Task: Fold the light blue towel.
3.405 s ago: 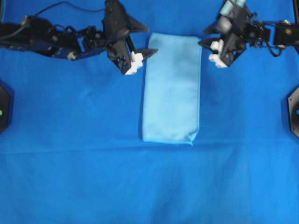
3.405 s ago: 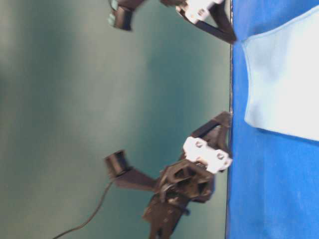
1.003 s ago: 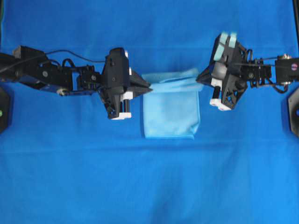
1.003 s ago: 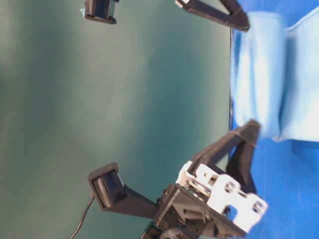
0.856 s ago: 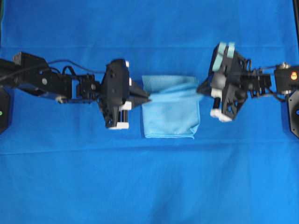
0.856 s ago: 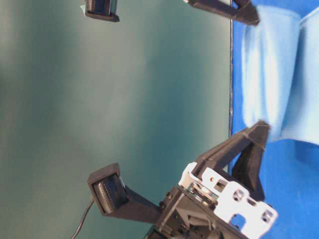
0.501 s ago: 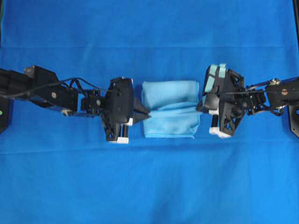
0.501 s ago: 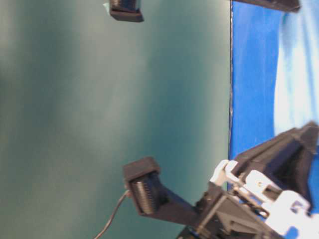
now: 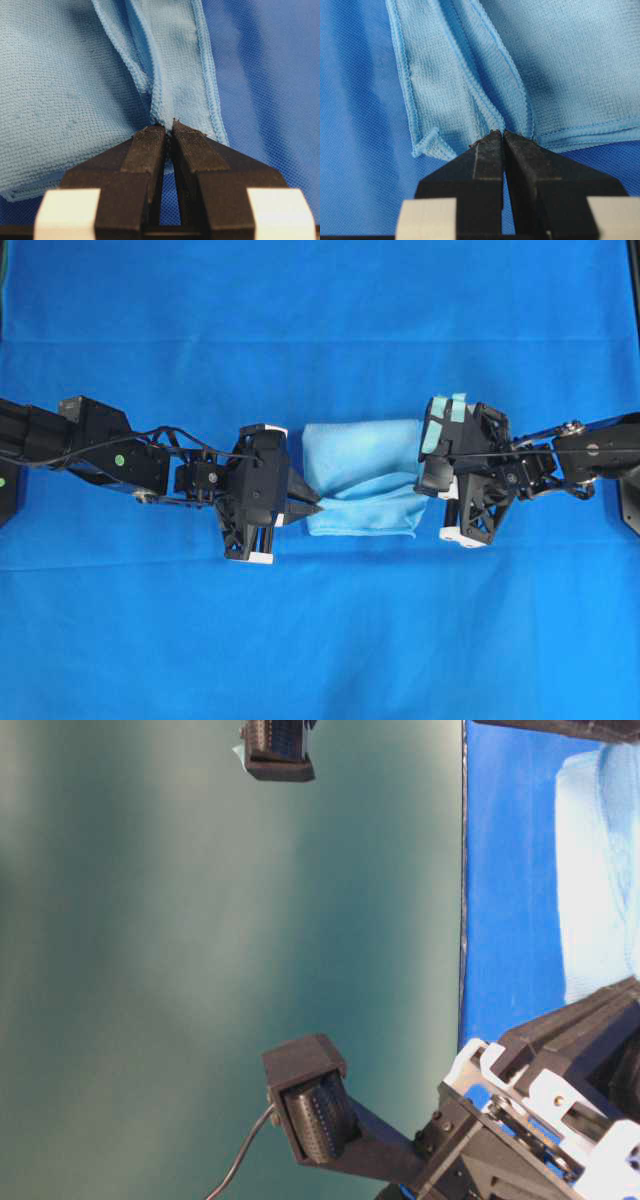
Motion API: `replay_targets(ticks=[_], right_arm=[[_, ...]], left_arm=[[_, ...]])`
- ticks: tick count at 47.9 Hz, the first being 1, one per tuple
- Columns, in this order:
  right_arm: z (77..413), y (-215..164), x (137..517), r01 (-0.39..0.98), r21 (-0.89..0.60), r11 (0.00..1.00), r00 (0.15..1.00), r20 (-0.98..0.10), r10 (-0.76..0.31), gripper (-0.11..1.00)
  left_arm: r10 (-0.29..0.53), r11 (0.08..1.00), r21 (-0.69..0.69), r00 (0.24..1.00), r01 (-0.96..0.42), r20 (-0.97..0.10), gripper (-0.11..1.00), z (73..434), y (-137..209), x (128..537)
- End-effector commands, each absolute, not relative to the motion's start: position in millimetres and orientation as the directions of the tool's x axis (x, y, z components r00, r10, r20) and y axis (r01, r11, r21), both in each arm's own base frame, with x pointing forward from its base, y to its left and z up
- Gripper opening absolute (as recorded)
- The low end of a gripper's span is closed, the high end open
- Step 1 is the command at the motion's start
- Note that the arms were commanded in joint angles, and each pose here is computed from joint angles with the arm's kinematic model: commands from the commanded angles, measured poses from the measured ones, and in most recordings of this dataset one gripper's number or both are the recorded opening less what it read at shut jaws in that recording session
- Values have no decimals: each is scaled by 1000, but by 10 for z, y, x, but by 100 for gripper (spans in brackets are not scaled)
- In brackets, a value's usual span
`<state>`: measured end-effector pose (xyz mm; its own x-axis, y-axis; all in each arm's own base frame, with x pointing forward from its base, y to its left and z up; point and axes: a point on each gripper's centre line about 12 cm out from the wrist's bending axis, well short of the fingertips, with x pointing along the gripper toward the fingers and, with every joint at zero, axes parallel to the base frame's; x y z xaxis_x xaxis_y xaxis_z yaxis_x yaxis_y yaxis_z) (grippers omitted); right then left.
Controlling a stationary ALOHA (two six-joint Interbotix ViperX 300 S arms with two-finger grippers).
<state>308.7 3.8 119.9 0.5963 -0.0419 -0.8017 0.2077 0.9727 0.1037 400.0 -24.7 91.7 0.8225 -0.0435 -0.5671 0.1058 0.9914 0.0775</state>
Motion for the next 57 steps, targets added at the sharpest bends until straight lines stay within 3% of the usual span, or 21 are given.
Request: replay_targets(ticks=[1, 6, 9, 15, 17, 22, 26, 40, 57], right_arm=[[1278, 59, 3153, 202, 117, 972, 621, -783, -35, 2], [1291, 98, 3166, 190, 118, 975, 625, -780, -27, 4], [1312, 142, 3185, 178, 120, 977, 629, -777, -20, 19], [1412, 289, 3222, 134, 118, 984, 646, -763, 4, 56], [1466, 332, 3227, 122, 116, 986, 652, -758, 8, 61], [1626, 431, 3216, 99, 107, 989, 666, -746, 15, 54], [1783, 497, 3179, 86, 97, 992, 677, -736, 13, 49], [2209, 374, 2841, 108, 41, 993, 717, -695, -49, 49], [2665, 115, 2230, 108, 11, 994, 862, -499, -88, 49]], left_arm=[[-47, 991, 79, 841, 106, -539, 2, 1016, -263, 4062], [-47, 991, 78, 842, 105, -538, 3, 1030, -264, 4073], [-50, 991, 76, 840, 108, -540, 7, 1043, -276, 4064], [-61, 990, 75, 840, 121, -539, 35, 1152, -326, 4049], [-67, 989, 76, 839, 128, -540, 45, 1206, -351, 4036], [-78, 987, 74, 833, 142, -548, 59, 1385, -396, 3968], [-87, 986, 73, 829, 152, -552, 56, 1523, -429, 3917], [-100, 982, 90, 857, 167, -505, 55, 2031, -426, 3614], [-82, 987, 99, 930, 125, -359, 55, 2356, -271, 2989]])
